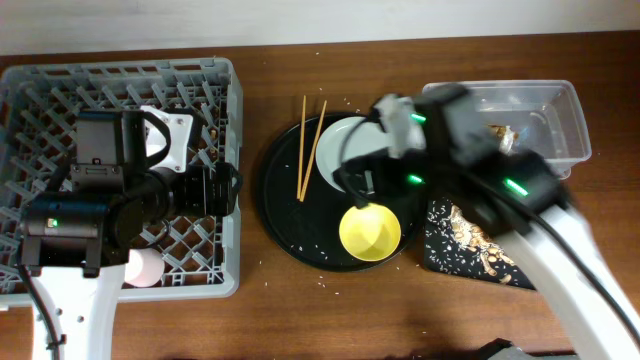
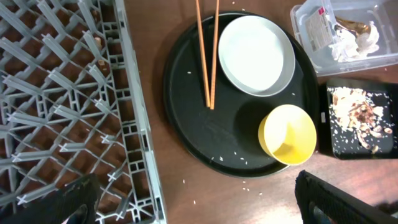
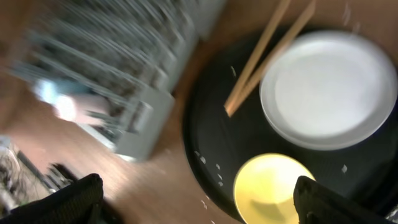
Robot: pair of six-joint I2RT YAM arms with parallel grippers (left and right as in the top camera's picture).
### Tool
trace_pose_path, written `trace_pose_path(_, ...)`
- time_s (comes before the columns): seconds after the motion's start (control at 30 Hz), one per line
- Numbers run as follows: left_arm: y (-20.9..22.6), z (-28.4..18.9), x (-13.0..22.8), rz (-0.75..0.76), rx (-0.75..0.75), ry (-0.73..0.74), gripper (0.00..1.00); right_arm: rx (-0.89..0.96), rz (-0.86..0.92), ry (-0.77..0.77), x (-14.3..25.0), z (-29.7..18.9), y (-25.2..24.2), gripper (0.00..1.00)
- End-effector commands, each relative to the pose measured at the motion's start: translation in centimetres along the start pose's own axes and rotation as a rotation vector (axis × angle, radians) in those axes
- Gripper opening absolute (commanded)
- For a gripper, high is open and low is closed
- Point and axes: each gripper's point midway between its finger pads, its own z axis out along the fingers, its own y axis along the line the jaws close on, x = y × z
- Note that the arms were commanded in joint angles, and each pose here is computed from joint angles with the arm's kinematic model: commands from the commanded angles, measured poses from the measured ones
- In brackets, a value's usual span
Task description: Sort waste into correct bins and load items into the dishwasher rack
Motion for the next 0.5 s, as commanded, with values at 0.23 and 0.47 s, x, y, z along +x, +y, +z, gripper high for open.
trace_pose_path(0.23,-0.1,-0.4,-0.3,0.026,-0.005,-0.016,0.99,0.67,-0.187,-0.457,2.0,-15.6,-9.2,0.98)
trace_pose_path(0.47,-0.1,-0.4,-0.3,0.026,-0.005,-0.016,0.99,0.739,-0.101,-0.584,12.8,-9.4,-16.6,0.99)
